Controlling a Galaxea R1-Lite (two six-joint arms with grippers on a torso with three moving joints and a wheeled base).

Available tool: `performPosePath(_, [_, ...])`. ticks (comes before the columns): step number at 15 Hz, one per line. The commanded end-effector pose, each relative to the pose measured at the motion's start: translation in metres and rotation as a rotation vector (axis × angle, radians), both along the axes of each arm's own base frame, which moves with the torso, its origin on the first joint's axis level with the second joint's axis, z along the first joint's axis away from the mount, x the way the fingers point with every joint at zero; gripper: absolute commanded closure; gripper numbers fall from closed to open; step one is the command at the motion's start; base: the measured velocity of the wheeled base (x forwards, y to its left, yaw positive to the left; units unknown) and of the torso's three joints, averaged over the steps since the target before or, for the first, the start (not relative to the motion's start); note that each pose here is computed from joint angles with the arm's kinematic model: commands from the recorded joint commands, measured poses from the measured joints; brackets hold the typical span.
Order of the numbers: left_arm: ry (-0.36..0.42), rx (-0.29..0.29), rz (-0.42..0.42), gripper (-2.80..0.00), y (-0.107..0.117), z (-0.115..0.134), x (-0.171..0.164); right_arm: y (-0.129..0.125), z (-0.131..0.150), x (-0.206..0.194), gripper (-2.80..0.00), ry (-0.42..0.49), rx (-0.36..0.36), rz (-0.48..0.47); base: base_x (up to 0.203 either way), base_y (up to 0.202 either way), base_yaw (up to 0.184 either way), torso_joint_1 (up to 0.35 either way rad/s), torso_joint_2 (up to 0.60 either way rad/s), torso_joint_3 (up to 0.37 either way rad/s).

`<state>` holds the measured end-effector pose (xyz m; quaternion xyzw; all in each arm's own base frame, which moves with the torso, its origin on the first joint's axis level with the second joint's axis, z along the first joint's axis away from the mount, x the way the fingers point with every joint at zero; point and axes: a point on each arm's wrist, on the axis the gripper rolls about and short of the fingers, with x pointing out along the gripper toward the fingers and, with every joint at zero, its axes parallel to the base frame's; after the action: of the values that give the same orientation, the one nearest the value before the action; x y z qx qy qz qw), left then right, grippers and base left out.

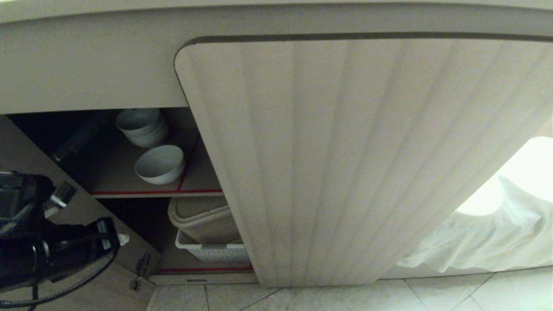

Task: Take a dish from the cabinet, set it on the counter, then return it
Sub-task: Take the bowl from the cabinet

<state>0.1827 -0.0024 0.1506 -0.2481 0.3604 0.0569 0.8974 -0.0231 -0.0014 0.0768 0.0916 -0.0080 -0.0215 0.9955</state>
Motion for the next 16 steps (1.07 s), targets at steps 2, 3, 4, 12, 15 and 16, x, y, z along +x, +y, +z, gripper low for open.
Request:
performPosePath(2, [-0.069, 0.002, 0.007, 0.00, 0.000, -0.008, 0.015, 0.000, 0.000, 0.000, 0.00, 0.001, 0.001, 0.000, 0.000, 0.000, 0.000, 0.000, 0.00, 0.000])
performPosePath(3, [-0.096, 0.001, 0.008, 0.00, 0.000, -0.008, 0.018, 0.000, 0.000, 0.000, 0.00, 0.001, 0.001, 0.000, 0.000, 0.000, 0.000, 0.000, 0.00, 0.000])
performPosePath(4, [-0.113, -0.004, 0.010, 0.00, -0.001, -0.007, 0.020, 0.000, 0.000, 0.000, 0.00, 0.001, 0.001, 0.000, 0.000, 0.000, 0.000, 0.000, 0.00, 0.000])
performPosePath(12, [-0.143, -0.011, -0.013, 0.00, -0.006, -0.002, 0.022, 0.000, 0.000, 0.000, 0.00, 0.001, 0.001, 0.000, 0.000, 0.000, 0.000, 0.000, 0.00, 0.000])
performPosePath(15, [-0.181, -0.013, -0.011, 0.00, -0.006, 0.001, 0.024, 0.000, 0.000, 0.000, 0.00, 0.001, 0.001, 0.000, 0.000, 0.000, 0.000, 0.000, 0.00, 0.000])
performPosePath(16, [-0.182, -0.013, -0.011, 0.00, -0.006, 0.001, 0.024, 0.000, 0.000, 0.000, 0.00, 0.001, 0.001, 0.000, 0.000, 0.000, 0.000, 0.000, 0.00, 0.000])
